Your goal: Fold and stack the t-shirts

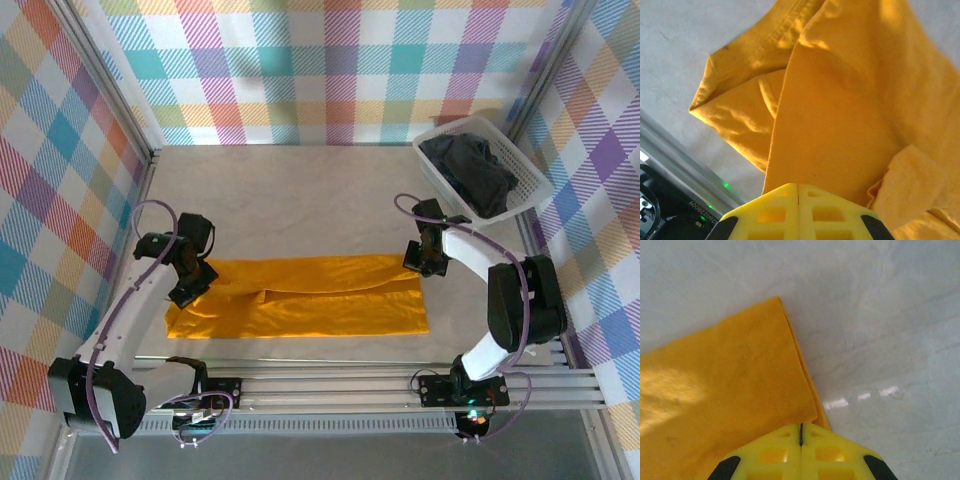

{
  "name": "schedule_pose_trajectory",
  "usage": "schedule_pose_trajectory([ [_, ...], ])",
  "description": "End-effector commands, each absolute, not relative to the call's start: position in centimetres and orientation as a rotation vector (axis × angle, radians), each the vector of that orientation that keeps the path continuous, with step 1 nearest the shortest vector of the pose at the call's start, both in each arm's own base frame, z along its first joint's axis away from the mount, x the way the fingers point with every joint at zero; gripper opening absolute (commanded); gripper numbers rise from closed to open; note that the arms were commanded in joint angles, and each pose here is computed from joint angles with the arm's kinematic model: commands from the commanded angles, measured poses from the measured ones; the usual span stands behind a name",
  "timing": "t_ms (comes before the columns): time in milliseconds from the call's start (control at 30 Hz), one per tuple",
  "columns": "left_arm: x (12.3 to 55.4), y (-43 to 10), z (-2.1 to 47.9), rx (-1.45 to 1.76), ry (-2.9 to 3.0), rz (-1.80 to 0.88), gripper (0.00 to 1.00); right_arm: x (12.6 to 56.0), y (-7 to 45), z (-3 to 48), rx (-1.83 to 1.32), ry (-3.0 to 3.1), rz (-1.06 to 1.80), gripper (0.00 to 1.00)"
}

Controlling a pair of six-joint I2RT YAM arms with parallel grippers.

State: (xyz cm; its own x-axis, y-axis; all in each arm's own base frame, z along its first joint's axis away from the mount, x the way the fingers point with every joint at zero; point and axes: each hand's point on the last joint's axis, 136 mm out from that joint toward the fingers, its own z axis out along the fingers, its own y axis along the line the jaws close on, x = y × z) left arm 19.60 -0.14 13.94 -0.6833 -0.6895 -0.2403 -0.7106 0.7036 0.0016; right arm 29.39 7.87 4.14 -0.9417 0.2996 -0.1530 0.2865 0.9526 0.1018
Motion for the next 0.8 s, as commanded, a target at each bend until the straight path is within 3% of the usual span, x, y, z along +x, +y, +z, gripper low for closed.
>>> schedule_pose_trajectory([
  [0, 18.4, -0.2, 13.7, -1.153, 2.696, 0.144, 0.00, 28.0, 8.0, 4.4, 0.472, 2.960, 0.146, 0.00],
  [533, 18.0, 0.8, 15.0, -1.154, 2.647, 0.201, 0.00, 27.3, 6.5, 5.1, 0.479, 2.961, 0.023, 0.00],
  [767, 17.6, 0.5, 13.3, -1.163, 2.695, 0.211, 0.00, 26.8, 6.9, 4.5, 0.491, 2.985, 0.046, 0.00],
])
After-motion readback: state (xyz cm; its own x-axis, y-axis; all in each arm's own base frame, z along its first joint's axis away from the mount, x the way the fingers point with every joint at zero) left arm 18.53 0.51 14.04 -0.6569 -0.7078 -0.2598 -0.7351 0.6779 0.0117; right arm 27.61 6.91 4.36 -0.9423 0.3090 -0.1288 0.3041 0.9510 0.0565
